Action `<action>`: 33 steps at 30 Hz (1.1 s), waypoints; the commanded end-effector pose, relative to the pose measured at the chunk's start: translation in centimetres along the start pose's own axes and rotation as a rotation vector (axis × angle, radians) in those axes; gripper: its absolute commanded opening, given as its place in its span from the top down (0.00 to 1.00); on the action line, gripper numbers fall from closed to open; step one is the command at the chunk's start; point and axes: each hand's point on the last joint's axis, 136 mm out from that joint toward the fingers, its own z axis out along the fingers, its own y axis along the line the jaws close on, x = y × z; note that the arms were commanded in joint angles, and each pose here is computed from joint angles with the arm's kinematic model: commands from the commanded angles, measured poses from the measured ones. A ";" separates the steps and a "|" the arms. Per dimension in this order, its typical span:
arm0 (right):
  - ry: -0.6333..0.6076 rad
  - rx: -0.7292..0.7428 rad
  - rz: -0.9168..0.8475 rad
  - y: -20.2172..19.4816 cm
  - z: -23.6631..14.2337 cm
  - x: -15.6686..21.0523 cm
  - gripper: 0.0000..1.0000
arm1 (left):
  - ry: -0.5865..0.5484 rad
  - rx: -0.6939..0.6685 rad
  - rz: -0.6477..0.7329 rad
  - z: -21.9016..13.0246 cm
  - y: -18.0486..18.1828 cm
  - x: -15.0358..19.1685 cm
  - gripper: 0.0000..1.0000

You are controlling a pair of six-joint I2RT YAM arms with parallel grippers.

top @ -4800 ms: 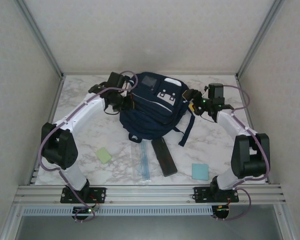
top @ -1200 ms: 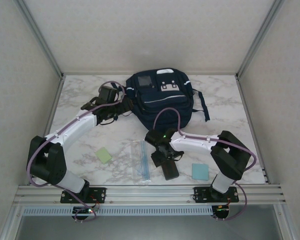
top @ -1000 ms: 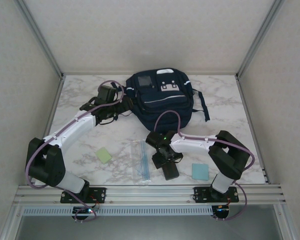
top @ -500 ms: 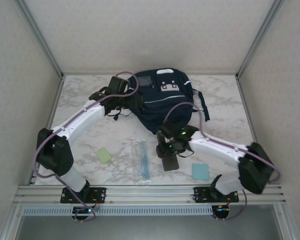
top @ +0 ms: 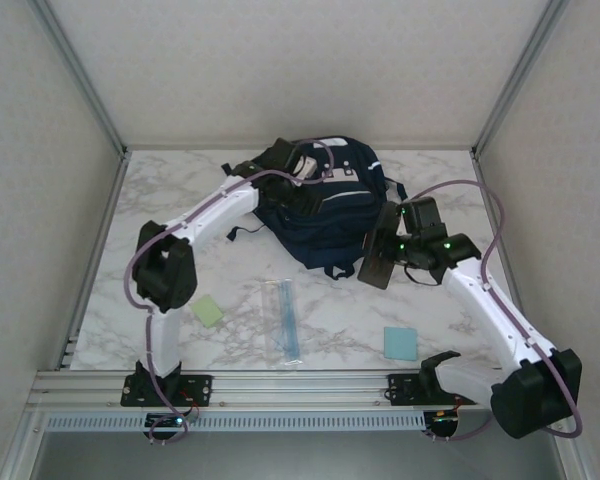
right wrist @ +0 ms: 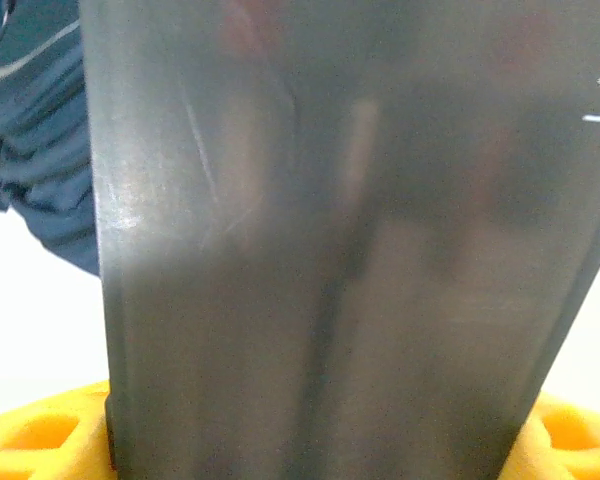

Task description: Pack books, pencil case, and school supplies into a backpack

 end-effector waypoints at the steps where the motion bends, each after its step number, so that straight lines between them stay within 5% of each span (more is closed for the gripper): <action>1: -0.069 -0.038 0.062 0.7 -0.3 -3.1 0.54 | 0.106 0.055 0.072 1.7 -1.4 1.6 0.17; 10: -0.056 -0.076 0.081 0.4 -0.6 -2.8 0.54 | 0.181 0.085 0.074 4.6 -1.7 2.5 0.19; 19: -0.064 -0.029 0.083 -1.0 -1.2 -2.4 0.53 | 0.187 0.234 0.071 0.8 -5.6 3.5 0.15; 33: -0.058 -0.050 0.088 -0.7 -1.2 -2.2 0.53 | 0.218 0.019 0.140 5.4 -1.6 4.0 0.18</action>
